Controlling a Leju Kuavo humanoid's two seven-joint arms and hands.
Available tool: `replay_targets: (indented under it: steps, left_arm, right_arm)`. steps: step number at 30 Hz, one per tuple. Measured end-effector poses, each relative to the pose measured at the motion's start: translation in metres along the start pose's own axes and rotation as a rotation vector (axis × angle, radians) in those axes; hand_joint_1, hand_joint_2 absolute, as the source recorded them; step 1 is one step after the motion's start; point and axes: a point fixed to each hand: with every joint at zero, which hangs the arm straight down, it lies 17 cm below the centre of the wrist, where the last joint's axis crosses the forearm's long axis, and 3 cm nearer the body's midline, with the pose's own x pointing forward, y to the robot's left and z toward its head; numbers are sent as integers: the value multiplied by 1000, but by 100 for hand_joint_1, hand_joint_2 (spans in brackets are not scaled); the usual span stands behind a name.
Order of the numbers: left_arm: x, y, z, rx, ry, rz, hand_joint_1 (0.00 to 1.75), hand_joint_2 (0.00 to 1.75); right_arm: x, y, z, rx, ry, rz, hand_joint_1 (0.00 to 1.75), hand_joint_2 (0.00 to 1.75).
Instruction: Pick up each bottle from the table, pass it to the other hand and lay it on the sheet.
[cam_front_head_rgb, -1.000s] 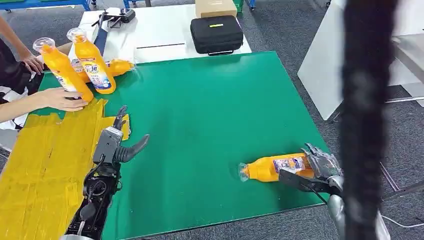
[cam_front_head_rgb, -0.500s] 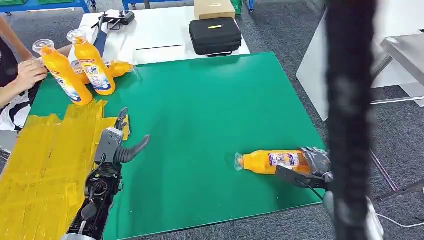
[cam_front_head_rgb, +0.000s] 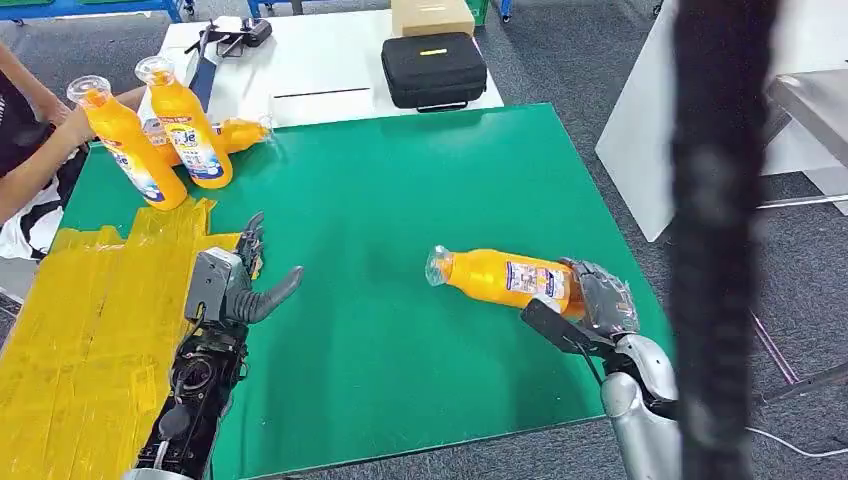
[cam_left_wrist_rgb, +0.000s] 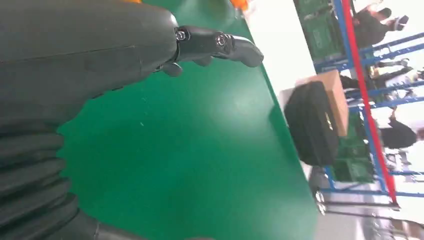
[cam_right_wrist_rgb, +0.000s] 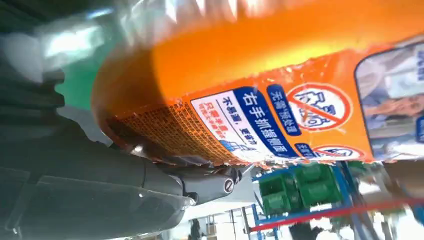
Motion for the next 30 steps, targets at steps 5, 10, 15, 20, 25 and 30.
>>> replay_targets:
  steps: [5,10,15,20,25,30]
  left_arm:
    - [4,-2,-1,-7,-5,7,0,175]
    - [40,-9,-9,-32,-37,219,0,175]
    - [62,-34,-7,-152,-48,432,0,175]
    - [85,-69,-7,-260,-74,475,0,175]
    - [101,-90,-12,-319,-94,466,0,175]
    - [107,-100,-15,-344,-98,462,0,175]
  right_arm:
    - [5,-1,-2,-13,-1,-21,175,175]
    - [28,-11,-18,-96,-1,-147,175,175]
    - [41,-1,-26,-81,-23,-263,175,175]
    - [75,13,-37,-63,-106,-474,175,175]
    - [110,23,-43,-5,-178,-647,175,175]
    - [138,28,-47,37,-224,-724,175,175]
